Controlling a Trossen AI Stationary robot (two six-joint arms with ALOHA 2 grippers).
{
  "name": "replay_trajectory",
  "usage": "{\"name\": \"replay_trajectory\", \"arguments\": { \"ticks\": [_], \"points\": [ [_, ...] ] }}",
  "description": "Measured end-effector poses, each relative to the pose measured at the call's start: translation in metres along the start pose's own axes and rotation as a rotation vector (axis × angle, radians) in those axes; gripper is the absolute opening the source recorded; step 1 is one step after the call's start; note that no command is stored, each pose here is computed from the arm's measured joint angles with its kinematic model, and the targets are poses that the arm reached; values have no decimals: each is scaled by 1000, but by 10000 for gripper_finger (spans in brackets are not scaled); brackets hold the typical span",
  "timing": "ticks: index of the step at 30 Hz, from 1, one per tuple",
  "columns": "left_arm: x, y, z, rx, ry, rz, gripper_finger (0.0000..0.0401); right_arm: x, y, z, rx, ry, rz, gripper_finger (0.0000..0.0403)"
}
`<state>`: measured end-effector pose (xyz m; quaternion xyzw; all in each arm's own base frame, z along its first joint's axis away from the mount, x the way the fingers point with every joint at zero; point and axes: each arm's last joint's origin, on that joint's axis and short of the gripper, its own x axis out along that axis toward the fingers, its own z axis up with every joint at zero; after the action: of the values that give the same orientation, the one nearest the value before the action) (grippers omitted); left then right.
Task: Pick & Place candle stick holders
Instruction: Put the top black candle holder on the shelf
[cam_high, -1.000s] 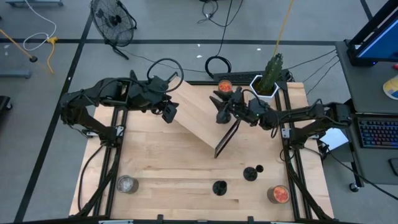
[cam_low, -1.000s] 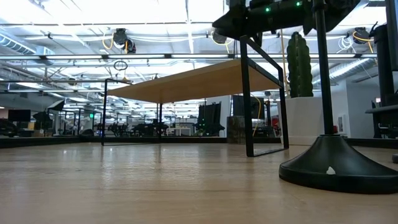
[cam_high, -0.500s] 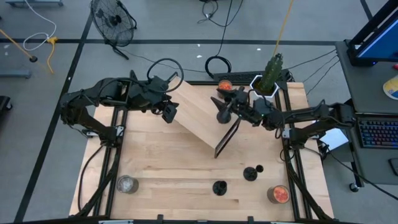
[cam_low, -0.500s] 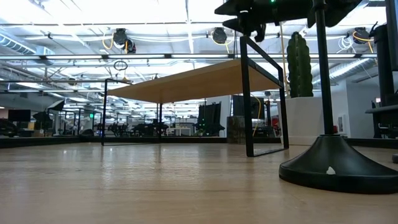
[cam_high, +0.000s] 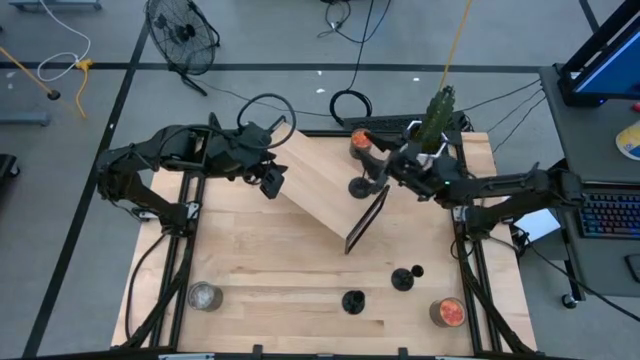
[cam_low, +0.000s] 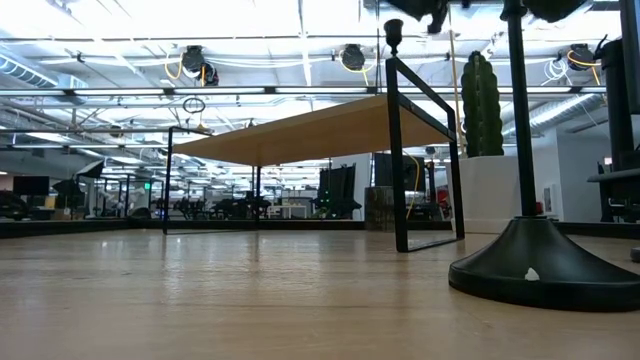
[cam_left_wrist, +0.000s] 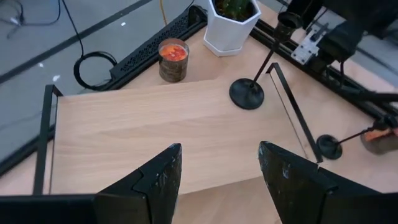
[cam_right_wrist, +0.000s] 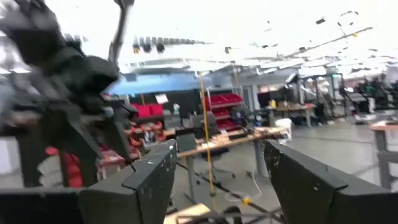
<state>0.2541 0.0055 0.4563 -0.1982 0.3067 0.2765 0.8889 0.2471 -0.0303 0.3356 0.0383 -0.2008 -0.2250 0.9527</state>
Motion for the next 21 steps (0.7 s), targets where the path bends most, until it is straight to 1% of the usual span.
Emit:
{"name": "replay_trajectory", "arguments": {
  "ticks": [4, 6, 8, 12, 14, 16, 18, 21],
  "points": [
    [11, -1, -6, 44, 4, 40, 221, -14, 7, 18, 0, -11, 45, 219],
    [17, -1, -10, 55, 20, 51, 221, -23, 11, 25, -5, 12, 74, 208],
    [23, -4, -16, 76, 27, 37, 221, -33, 14, 30, -7, 55, 108, 195],
    [38, -15, -32, 140, 22, -87, 221, -54, 21, 37, 32, 162, 184, 160],
    [42, -20, -37, 156, -24, -166, 221, -65, 24, 40, 62, 215, 224, 142],
    [43, -19, -48, 186, -33, -213, 221, -76, 28, 43, 94, 254, 267, 125],
    [44, -20, -54, 189, -87, -280, 221, -86, 30, 46, 127, 291, 311, 110],
    [45, -12, -75, 206, -103, -327, 221, -99, 35, 53, 201, 317, 407, 91]
  ]
}}
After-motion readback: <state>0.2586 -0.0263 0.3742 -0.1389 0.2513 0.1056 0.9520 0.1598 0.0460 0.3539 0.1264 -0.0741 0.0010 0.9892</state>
